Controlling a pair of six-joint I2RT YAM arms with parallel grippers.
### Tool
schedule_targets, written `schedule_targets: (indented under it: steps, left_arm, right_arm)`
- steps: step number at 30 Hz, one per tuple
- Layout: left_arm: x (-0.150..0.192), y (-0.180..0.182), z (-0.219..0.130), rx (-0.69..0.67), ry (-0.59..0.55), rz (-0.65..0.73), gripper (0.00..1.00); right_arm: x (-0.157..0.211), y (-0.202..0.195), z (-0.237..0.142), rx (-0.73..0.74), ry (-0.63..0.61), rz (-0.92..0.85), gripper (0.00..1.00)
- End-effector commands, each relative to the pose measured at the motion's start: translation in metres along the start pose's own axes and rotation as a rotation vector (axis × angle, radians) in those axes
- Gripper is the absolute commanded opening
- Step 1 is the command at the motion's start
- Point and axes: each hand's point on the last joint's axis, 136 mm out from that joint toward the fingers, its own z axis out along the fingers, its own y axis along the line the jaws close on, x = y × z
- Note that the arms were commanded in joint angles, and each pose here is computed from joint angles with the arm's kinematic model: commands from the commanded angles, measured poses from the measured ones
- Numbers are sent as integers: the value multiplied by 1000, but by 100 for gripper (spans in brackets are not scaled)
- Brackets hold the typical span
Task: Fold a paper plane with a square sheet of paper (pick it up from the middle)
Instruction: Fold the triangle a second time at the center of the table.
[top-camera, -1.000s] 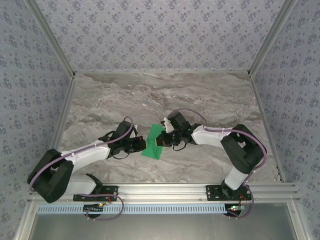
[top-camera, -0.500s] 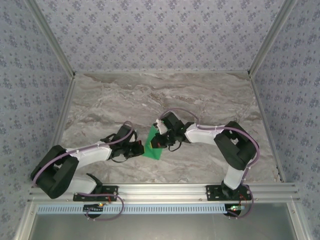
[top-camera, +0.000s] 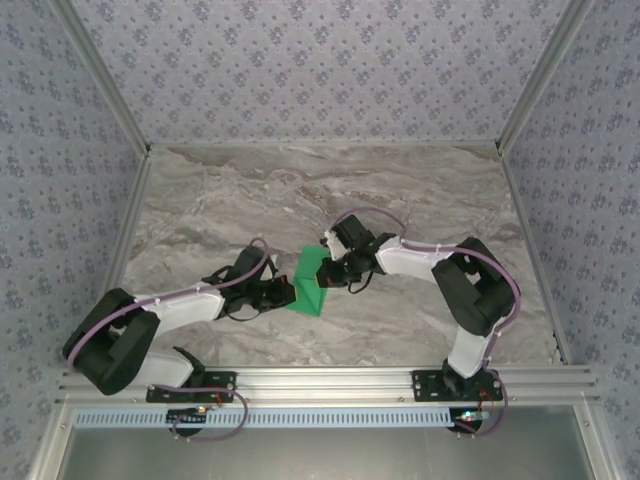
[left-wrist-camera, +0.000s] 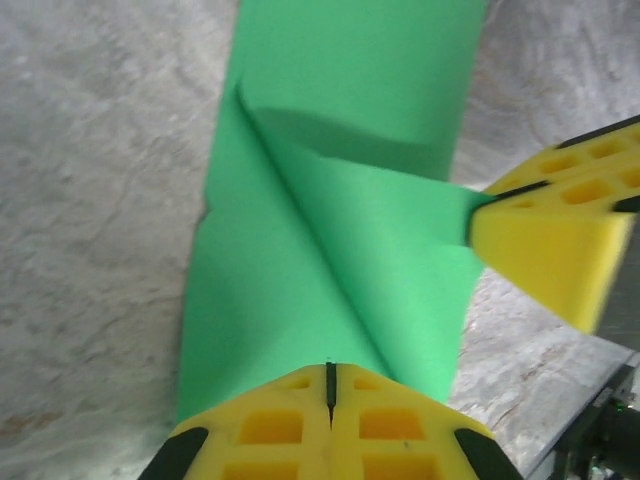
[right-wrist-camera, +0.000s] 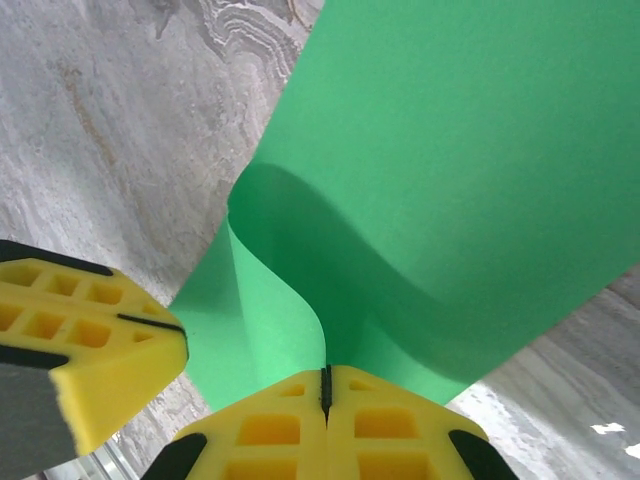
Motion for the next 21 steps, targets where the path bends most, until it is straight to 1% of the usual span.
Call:
schedule_targets:
  steps: [1,11,17,21]
  left_arm:
    - [-18,-29,2,98,-31,-2,3]
    - [-33,-51,18,168,-40,-19,3]
    - [-33,-53,25,159,-27,-19,3]
    - [-30,-48,31,136,-5,-28,3]
  right_arm:
    - [-1,-8,2,30,21,-13,1]
    - [-3,-21,2,59,29,4,0]
    - [-1,-18,4,35,45,2,0]
    - [5,-14,8,9,71,2,1]
